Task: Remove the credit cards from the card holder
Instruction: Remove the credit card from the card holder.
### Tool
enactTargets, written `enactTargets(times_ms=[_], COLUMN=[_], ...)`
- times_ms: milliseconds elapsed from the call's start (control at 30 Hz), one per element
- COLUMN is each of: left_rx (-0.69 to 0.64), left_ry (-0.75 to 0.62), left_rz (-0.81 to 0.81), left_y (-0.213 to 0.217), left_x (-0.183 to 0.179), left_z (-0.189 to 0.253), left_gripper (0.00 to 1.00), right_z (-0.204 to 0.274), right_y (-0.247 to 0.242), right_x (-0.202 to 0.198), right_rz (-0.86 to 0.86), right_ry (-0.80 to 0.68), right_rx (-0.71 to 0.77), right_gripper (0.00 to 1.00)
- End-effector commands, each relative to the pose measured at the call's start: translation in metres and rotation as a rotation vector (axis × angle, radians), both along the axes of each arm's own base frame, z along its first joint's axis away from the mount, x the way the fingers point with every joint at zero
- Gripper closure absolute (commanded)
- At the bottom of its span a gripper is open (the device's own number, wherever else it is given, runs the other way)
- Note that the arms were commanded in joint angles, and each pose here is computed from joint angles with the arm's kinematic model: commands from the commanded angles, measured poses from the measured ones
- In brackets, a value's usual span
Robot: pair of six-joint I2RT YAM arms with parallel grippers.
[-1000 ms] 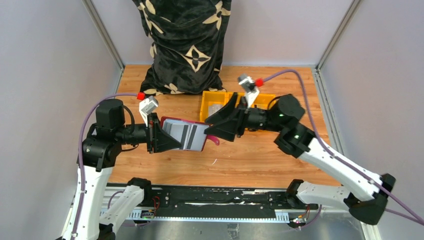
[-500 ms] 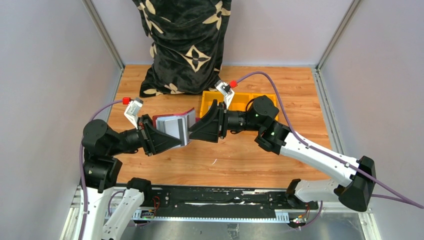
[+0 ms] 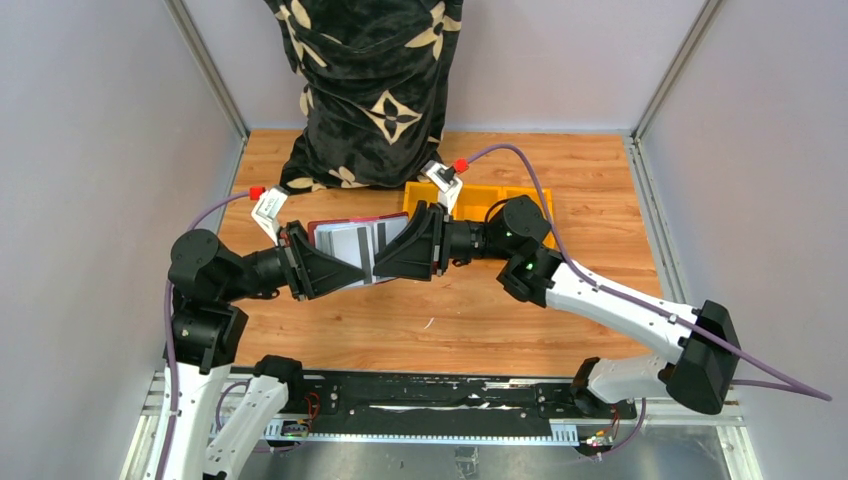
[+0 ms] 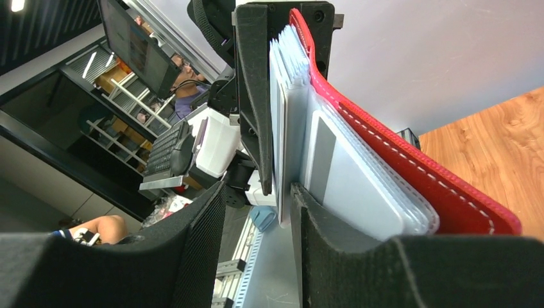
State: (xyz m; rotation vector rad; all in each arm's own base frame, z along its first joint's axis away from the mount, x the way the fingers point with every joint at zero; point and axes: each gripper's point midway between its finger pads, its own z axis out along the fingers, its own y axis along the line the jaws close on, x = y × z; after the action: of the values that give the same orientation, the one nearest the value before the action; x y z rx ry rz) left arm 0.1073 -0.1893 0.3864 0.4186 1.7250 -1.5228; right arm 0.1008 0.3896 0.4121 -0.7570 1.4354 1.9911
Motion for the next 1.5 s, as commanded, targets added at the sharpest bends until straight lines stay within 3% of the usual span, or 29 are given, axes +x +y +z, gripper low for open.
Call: enactTargets(times_ms=[0, 200, 400, 567, 700, 1467], left_rx=[-0.008, 0.018, 0.051, 0.059, 0.042, -0.014], left_ry=[-0.004, 0.006, 0.031, 0.04, 0.041, 0.038], left_rz=[-0.002, 0.018, 0.019, -0.035, -0.081, -0.179], left_y=[0.001, 0.002, 0.003, 0.001, 0.0, -0.003], left_x=[-0.006, -0.005, -0.003, -0.012, -0.019, -0.033], left_z=[0.006, -0.003, -0.019, -0.023, -0.019, -0.002], left_gripper=[0.94, 0.93, 0.84, 0.55, 0.47, 0.66], right_z=[-0.002, 0.002, -0.005, -0.017, -0.024, -0.037], right_y=[0.005, 0.012, 0.025, 0.031, 0.029, -0.001], right_x=[-0.004, 0.0, 0.011, 0.02, 0.02, 0.009], right_rz=[0.038, 0.077, 0.072, 0.041, 0.034, 0.035], right_ry=[0.017, 0.073, 0.134, 0.171, 0.175, 0.121], right_rx=[0.015, 0.071, 0.077, 0.056, 0.05, 0.055], right_gripper=[0.56, 0.67, 0.74, 0.87, 0.98, 1.0])
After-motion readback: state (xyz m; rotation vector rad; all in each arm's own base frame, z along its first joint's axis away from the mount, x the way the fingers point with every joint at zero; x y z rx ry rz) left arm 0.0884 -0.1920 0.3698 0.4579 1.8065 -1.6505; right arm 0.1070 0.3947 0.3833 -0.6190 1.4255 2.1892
